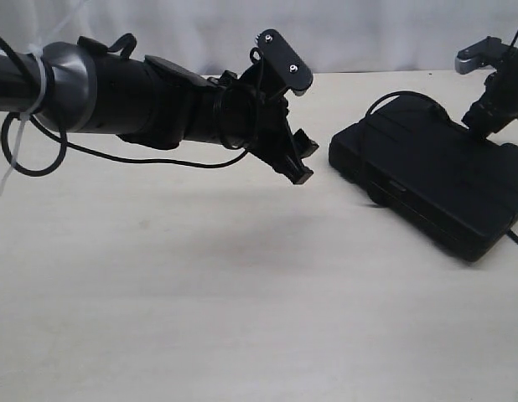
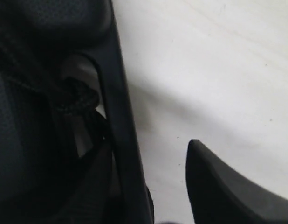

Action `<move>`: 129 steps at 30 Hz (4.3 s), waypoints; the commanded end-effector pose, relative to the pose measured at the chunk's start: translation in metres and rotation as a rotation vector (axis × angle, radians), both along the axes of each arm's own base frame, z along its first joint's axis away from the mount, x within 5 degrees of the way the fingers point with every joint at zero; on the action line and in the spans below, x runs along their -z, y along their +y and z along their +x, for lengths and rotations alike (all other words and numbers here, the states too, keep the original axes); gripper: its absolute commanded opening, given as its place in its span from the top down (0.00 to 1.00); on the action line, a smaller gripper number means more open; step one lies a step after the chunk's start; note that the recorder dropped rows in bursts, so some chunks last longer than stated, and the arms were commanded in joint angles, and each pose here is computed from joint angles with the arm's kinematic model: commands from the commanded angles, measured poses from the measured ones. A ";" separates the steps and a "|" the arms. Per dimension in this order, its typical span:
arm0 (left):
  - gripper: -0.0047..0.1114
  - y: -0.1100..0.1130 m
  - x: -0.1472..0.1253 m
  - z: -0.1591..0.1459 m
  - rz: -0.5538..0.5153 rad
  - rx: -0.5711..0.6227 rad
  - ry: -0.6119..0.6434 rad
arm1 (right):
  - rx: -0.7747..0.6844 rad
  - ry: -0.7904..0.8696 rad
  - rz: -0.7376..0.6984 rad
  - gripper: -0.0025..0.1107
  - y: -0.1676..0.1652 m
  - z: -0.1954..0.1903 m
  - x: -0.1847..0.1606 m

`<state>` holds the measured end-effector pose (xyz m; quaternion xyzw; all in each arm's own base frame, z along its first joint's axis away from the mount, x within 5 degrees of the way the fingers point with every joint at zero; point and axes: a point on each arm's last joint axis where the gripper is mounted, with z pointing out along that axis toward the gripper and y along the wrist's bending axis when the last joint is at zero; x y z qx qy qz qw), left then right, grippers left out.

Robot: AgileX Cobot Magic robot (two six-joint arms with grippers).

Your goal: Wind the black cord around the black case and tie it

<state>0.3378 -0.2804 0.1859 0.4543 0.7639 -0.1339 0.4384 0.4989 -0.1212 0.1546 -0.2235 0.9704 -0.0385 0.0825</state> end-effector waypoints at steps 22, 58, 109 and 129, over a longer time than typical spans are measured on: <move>0.43 0.001 -0.005 0.000 -0.014 -0.008 -0.002 | 0.085 -0.095 -0.061 0.94 0.043 0.002 -0.054; 0.96 0.109 -0.005 0.045 0.049 -0.697 -0.061 | -0.060 -0.583 -0.585 0.94 0.298 -0.093 -0.157; 0.96 0.081 0.012 0.004 -0.014 -0.360 0.163 | -0.292 -0.696 -0.604 0.94 0.382 -0.160 -0.148; 0.75 0.084 -0.003 0.004 -0.044 -0.376 0.120 | -0.024 -0.613 -0.658 0.94 0.265 -0.143 -0.160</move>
